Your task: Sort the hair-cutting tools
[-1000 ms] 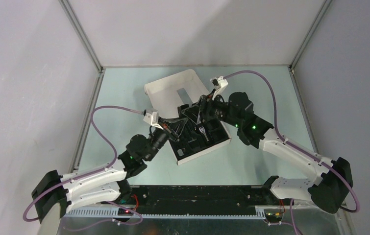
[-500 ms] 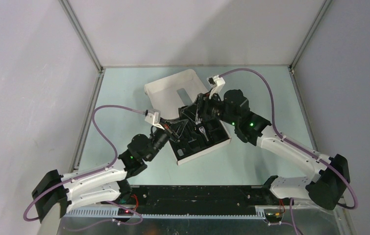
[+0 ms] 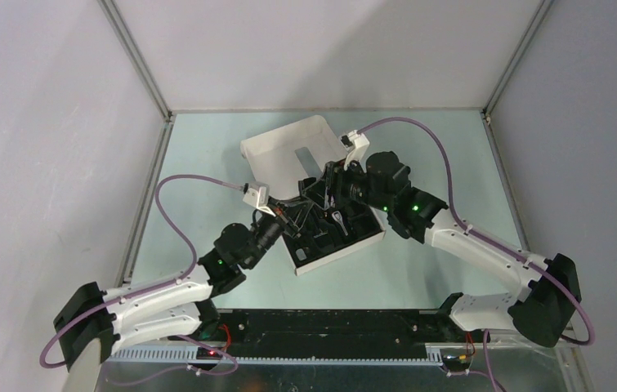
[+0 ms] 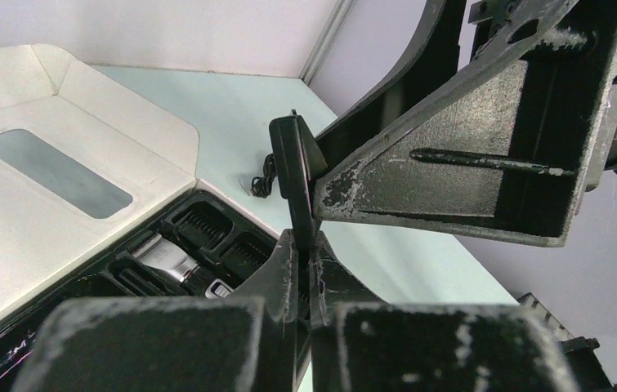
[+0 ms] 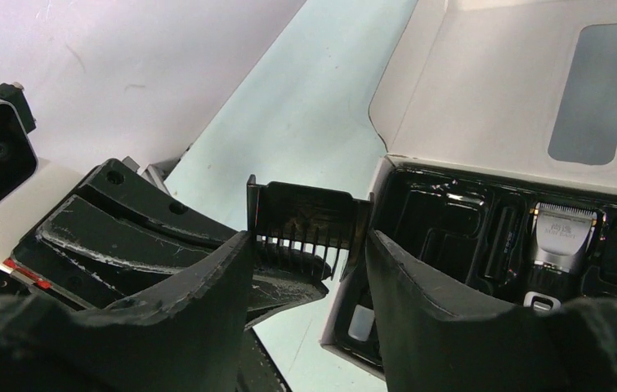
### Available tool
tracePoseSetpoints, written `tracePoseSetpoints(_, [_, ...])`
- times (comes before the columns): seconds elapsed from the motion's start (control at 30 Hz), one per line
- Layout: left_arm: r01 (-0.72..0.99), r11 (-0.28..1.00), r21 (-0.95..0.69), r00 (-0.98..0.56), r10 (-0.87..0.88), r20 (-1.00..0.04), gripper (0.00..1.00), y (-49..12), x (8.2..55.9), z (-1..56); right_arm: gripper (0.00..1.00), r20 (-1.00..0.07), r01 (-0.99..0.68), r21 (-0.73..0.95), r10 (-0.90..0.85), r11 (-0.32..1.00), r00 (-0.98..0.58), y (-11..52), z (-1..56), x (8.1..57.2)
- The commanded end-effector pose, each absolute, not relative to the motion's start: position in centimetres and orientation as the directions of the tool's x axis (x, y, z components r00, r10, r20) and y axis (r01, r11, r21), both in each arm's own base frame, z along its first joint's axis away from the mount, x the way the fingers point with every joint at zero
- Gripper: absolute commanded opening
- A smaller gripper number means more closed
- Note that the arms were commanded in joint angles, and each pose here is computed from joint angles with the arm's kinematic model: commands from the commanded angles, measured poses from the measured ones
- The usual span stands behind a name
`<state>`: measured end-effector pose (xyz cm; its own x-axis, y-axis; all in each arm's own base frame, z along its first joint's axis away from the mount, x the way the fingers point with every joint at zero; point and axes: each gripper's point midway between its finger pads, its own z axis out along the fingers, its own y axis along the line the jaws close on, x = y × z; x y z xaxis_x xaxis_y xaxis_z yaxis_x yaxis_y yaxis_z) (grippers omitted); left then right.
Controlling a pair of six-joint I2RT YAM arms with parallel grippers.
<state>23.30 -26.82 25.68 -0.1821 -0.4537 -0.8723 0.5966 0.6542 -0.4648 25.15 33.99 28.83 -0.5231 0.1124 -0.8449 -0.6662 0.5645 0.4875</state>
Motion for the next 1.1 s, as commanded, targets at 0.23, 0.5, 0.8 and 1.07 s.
tracePoseSetpoints(0.23, [0.616, 0.635, -0.466, -0.171, -0.469, -0.866, 0.01, -27.4, 23.6, 27.5, 0.47, -0.864, -0.689, 0.482, 0.163, 0.541, -0.477, 34.5, 31.8, 25.5])
tracePoseSetpoints(0.5, [0.599, 0.657, -0.458, -0.162, -0.461, -0.873, 0.26, -26.9, 23.8, 27.3, 0.26, -0.871, -0.675, 0.458, 0.138, 0.579, -0.472, 33.9, 31.0, 25.8])
tracePoseSetpoints(0.8, [0.536, 0.718, -0.445, -0.144, -0.442, -0.886, 0.77, -25.3, 24.3, 26.8, 0.19, -0.874, -0.637, 0.422, 0.104, 0.645, -0.474, 31.5, 29.8, 27.0])
tracePoseSetpoints(1.07, [0.347, 0.813, -0.467, -0.207, -0.419, -0.884, 0.95, -20.2, 26.5, 26.0, 0.18, -0.827, -0.557, 0.340, -0.042, 0.758, -0.561, 28.6, 24.4, 27.2])
